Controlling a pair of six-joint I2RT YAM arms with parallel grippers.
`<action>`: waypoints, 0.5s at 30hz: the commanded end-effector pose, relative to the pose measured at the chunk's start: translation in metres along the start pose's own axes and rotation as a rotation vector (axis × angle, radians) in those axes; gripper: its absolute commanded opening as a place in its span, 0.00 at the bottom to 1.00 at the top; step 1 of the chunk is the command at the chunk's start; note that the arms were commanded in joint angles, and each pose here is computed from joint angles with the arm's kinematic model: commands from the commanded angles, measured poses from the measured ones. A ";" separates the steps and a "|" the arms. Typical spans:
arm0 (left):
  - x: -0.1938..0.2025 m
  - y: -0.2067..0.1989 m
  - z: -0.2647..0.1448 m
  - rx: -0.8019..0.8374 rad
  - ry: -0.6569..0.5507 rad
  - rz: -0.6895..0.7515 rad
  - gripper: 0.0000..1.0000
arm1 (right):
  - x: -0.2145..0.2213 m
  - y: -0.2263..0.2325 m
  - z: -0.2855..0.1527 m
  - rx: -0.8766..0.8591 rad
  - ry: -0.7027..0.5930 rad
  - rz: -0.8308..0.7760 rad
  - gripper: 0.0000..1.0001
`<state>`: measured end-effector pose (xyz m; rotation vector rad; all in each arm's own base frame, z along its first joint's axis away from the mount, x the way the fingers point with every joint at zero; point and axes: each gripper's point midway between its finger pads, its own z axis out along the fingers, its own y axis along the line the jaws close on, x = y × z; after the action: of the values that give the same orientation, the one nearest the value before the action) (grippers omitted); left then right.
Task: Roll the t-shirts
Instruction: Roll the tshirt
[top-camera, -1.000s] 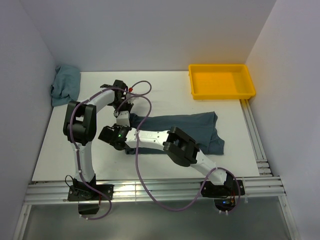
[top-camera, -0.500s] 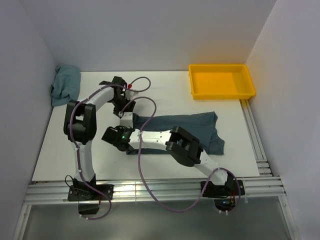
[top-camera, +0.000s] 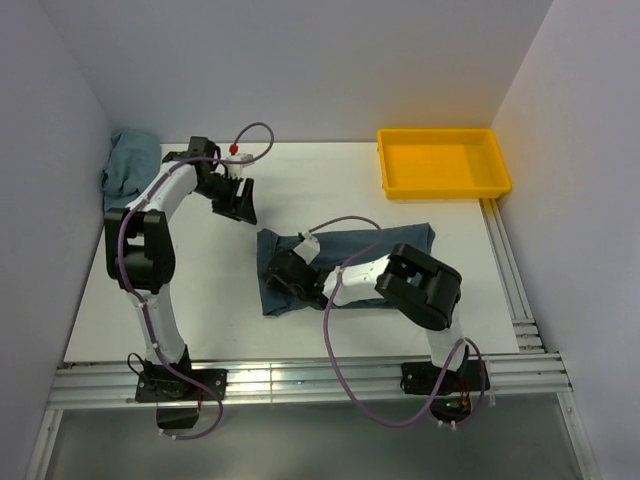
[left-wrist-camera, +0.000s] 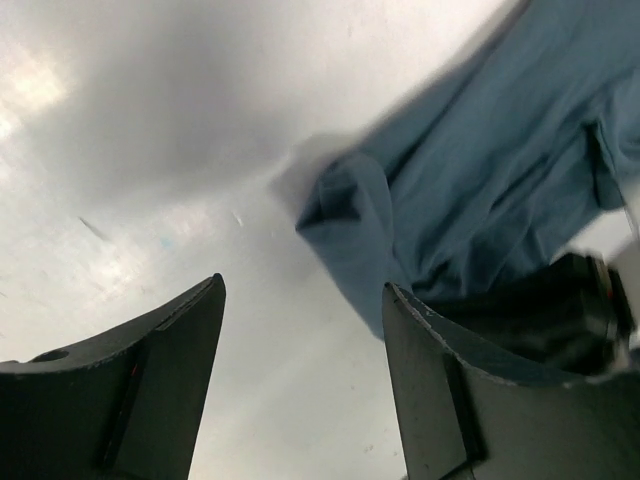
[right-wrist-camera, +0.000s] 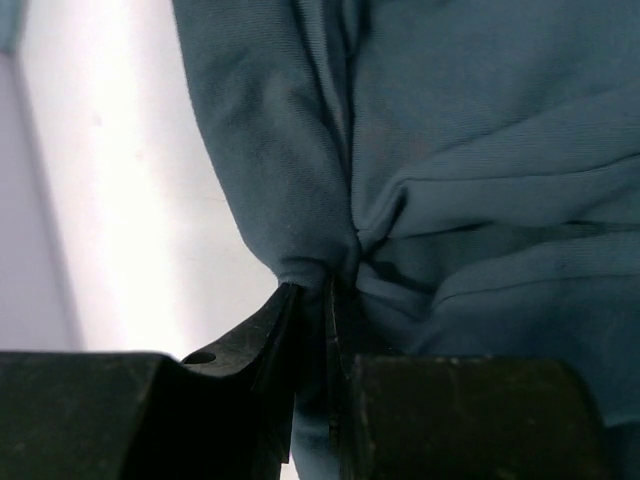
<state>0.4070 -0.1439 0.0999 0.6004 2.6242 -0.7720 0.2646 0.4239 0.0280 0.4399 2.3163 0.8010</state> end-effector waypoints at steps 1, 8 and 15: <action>0.014 -0.021 -0.008 0.110 -0.022 0.053 0.70 | 0.006 0.001 -0.004 -0.090 0.070 0.140 0.08; 0.038 -0.031 0.017 0.259 -0.024 0.052 0.70 | 0.011 0.003 0.001 -0.271 0.161 0.360 0.05; 0.047 -0.024 0.048 0.296 -0.018 -0.004 0.70 | 0.014 -0.007 0.004 -0.313 0.185 0.461 0.05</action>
<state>0.3568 -0.1637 0.0540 0.6558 2.5889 -1.1104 0.2675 0.4277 0.0281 0.7603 2.1818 1.4066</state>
